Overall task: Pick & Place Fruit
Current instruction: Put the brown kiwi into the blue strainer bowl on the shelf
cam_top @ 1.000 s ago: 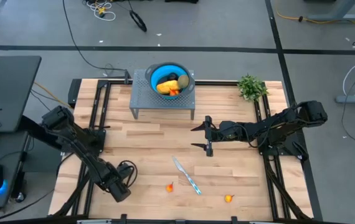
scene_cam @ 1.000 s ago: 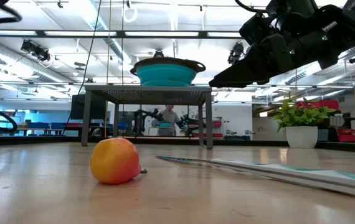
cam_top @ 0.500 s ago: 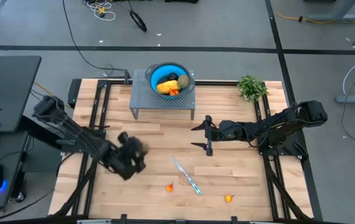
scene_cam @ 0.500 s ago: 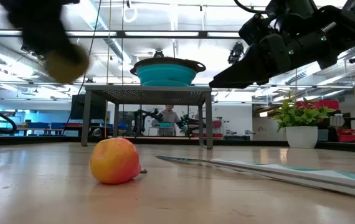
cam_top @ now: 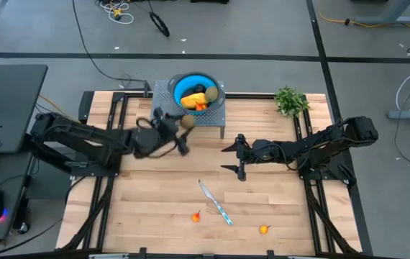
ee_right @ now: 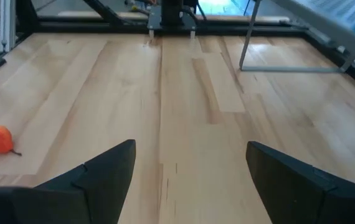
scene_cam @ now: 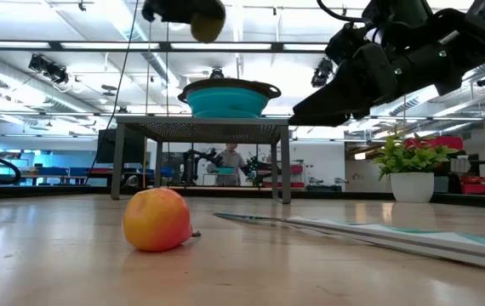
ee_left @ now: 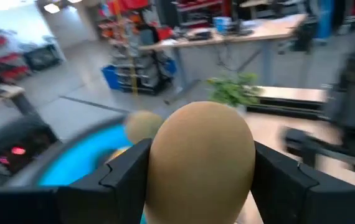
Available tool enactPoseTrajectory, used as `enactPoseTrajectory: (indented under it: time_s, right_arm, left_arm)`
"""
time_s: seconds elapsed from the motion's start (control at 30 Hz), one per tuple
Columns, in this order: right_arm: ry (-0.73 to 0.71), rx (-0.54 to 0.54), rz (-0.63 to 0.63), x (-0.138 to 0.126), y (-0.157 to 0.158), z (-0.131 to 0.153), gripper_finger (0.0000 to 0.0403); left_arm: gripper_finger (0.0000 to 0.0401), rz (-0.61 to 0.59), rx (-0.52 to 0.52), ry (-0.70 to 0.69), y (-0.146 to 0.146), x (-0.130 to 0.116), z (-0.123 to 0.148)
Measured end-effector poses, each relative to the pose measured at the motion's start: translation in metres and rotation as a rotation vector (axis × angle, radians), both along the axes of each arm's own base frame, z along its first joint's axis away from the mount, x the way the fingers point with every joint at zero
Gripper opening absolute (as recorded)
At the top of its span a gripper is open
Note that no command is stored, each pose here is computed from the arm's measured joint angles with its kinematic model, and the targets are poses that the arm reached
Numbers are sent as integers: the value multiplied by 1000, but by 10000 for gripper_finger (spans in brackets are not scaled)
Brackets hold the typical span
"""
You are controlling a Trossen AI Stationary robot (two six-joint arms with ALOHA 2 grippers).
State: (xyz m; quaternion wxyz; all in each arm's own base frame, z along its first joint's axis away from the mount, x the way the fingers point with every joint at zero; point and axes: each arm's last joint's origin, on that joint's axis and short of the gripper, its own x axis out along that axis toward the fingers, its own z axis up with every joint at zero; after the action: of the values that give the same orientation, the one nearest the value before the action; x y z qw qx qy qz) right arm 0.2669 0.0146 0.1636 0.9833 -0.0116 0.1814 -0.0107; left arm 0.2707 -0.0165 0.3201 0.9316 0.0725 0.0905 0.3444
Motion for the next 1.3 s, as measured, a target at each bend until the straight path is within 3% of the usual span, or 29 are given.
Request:
enactPoseTrajectory:
  time_s: [0.3, 0.5, 0.7, 0.97, 1.3]
  right_arm:
    - [34, 8, -23, -1, -1, -3, 316]
    - [33, 38, -35, -1, 0, -3, 316]
    - [32, 75, -41, -1, 2, -3, 316]
    - [32, 116, -43, -2, 6, -3, 316]
    - [34, 109, -81, -3, 11, -4, 316]
  left_arm:
    - [249, 69, 2, 24, 81, 0, -1]
    - [246, 61, 21, -80, 113, -7, 9]
    - [254, 17, -14, -86, 134, -7, 3]
    - [256, 38, 45, -61, 151, 14, -18]
    - [290, 145, 32, -38, 157, 20, -30]
